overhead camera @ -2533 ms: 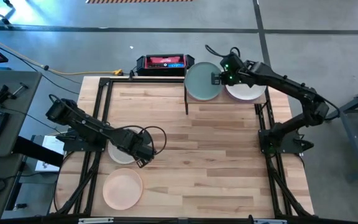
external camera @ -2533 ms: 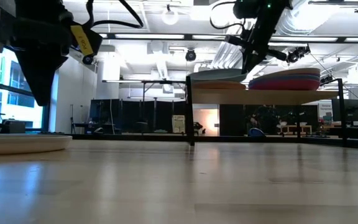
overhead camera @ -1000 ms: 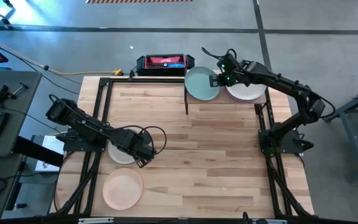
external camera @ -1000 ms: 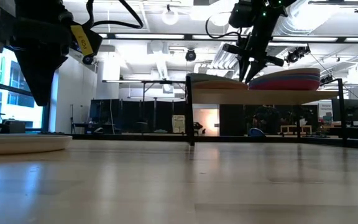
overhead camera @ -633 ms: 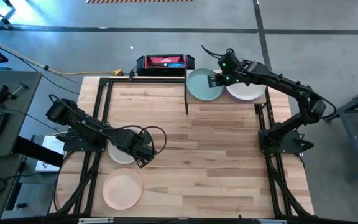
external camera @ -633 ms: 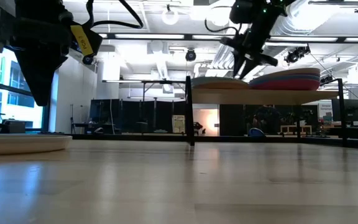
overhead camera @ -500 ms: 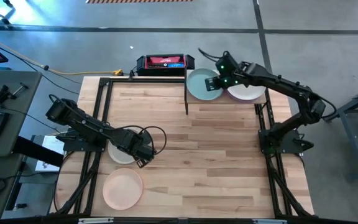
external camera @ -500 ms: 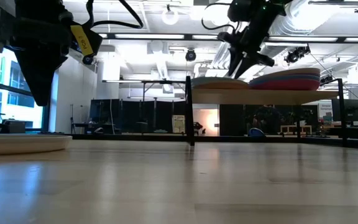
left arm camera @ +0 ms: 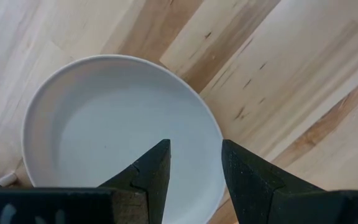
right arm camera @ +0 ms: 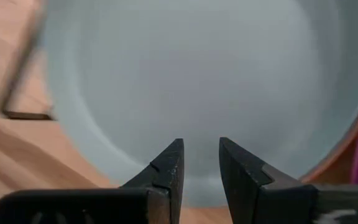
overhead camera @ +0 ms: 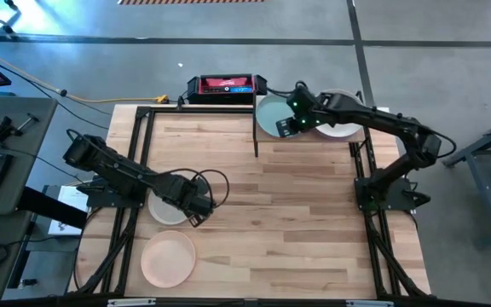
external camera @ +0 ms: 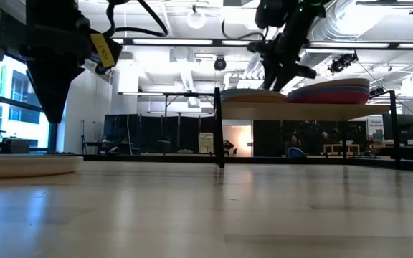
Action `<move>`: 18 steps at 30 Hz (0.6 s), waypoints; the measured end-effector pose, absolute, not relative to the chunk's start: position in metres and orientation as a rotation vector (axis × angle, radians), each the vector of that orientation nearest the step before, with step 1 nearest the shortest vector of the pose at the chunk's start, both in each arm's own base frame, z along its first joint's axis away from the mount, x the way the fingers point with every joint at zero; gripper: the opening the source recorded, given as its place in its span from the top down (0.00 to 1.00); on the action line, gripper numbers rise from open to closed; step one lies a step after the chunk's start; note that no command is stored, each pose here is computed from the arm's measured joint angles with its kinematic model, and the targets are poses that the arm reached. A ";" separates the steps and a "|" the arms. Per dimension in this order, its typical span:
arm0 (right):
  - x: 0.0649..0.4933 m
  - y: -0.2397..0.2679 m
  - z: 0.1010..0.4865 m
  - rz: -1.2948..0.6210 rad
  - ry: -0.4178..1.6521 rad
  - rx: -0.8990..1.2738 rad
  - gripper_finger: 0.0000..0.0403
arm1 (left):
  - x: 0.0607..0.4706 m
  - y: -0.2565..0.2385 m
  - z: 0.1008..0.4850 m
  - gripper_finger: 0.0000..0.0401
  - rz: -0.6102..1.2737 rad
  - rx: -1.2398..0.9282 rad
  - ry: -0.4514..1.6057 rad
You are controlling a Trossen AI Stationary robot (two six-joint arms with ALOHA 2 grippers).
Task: Place and stack plates onto a shelf
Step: Stack the light blue plate on top of the brown plate on the shelf
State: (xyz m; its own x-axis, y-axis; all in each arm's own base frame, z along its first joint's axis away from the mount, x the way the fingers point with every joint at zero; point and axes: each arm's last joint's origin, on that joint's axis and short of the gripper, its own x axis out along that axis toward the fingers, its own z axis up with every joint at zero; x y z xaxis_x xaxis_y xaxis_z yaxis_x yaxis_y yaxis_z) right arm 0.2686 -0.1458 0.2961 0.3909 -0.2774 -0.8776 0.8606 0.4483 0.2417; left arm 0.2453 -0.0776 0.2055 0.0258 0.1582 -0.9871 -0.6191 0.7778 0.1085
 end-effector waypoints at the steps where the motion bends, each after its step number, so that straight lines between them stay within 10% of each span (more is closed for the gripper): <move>1: 0.269 -0.146 0.293 -0.834 0.898 0.796 0.80 | 0.246 -0.077 0.206 0.67 0.628 -0.404 1.427; 18: 0.267 -0.150 0.283 -0.944 0.970 0.754 0.80 | 0.246 -0.078 0.205 0.67 0.614 -0.424 1.437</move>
State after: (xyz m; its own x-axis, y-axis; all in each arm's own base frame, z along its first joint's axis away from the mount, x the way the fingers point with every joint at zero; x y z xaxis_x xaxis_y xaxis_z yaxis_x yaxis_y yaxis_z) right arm 0.2667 -0.1498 0.2830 0.2530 -0.3105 -0.9163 0.9073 0.4050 0.1133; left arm 0.2460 -0.0776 0.2054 0.0238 0.1350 -0.9906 -0.6227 0.7772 0.0910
